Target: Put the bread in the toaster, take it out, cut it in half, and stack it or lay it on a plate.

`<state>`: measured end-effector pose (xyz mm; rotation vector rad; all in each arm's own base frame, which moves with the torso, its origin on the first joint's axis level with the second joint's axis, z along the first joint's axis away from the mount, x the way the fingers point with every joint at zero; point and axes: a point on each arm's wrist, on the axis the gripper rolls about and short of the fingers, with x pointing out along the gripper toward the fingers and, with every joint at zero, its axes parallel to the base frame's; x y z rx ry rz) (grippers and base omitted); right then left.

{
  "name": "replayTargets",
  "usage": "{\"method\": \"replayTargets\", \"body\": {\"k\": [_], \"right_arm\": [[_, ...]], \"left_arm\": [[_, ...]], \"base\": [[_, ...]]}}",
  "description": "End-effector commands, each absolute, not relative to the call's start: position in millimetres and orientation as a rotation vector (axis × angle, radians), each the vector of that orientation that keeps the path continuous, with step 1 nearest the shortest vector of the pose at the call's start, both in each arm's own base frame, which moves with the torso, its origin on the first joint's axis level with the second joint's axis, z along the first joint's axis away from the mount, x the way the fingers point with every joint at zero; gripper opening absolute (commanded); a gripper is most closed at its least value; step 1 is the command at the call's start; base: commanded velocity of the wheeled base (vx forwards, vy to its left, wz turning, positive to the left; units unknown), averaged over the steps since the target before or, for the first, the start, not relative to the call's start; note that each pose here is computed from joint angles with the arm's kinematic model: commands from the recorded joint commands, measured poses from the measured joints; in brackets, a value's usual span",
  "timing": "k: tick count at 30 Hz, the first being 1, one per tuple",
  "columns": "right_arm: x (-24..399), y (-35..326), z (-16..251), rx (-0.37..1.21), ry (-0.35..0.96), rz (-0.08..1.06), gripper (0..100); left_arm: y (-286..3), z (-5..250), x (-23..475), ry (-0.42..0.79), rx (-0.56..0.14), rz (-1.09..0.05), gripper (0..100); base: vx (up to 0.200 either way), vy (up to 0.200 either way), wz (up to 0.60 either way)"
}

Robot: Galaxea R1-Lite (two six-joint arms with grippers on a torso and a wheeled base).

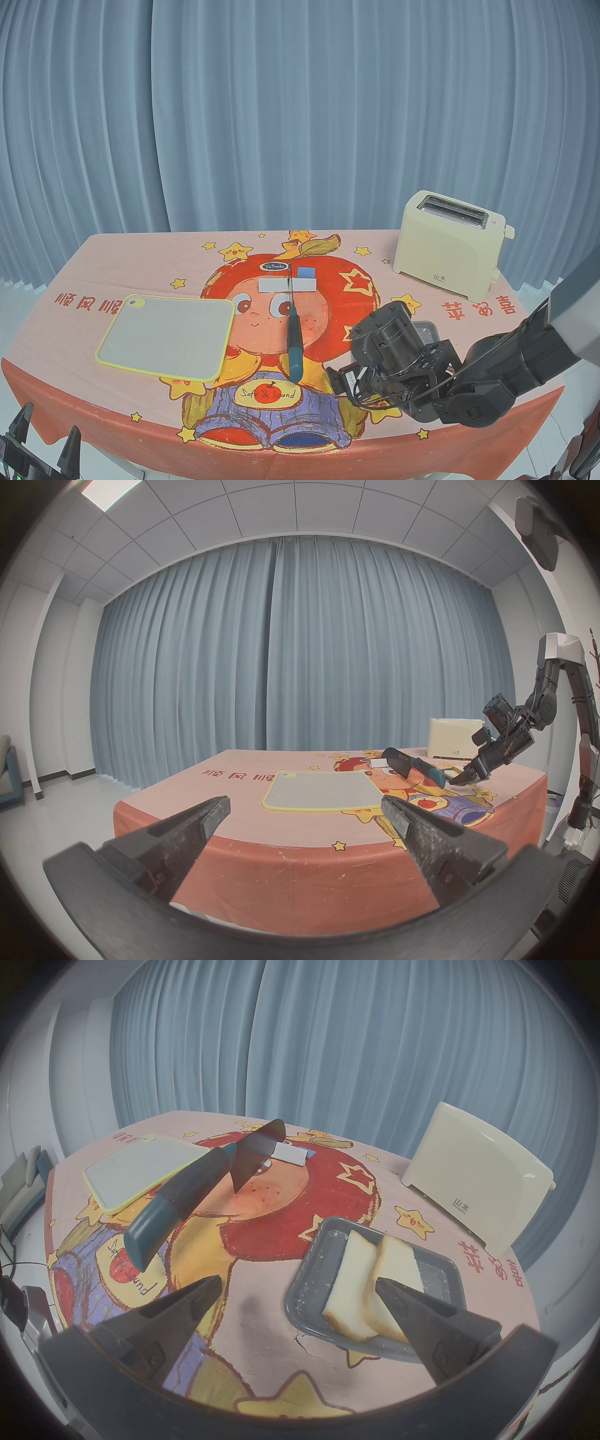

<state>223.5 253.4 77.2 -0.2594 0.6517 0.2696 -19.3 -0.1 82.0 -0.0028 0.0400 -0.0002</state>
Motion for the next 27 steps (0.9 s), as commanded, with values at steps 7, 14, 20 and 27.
{"method": "replayTargets", "body": {"k": [7,14,20,27], "right_arm": [[222.3,248.8,93.1,-0.227,0.617,0.271,100],[223.7,244.1,101.7,-0.208,0.598,0.262,100],[232.5,232.0,113.4,-0.172,0.573,0.225,100],[237.2,221.8,126.5,-0.146,0.543,0.202,100]], "left_arm": [[-0.1,77.0,-18.2,0.057,-0.003,-0.001,100],[-0.1,77.0,-18.2,0.057,-0.003,0.000,100],[-0.1,77.0,-18.2,0.057,-0.003,0.000,100],[-0.1,77.0,-18.2,0.057,-0.003,-0.001,100]], "base": [[0.000,0.000,0.00],[0.000,0.000,0.00],[0.000,0.000,0.00],[0.000,0.000,0.00]]}}
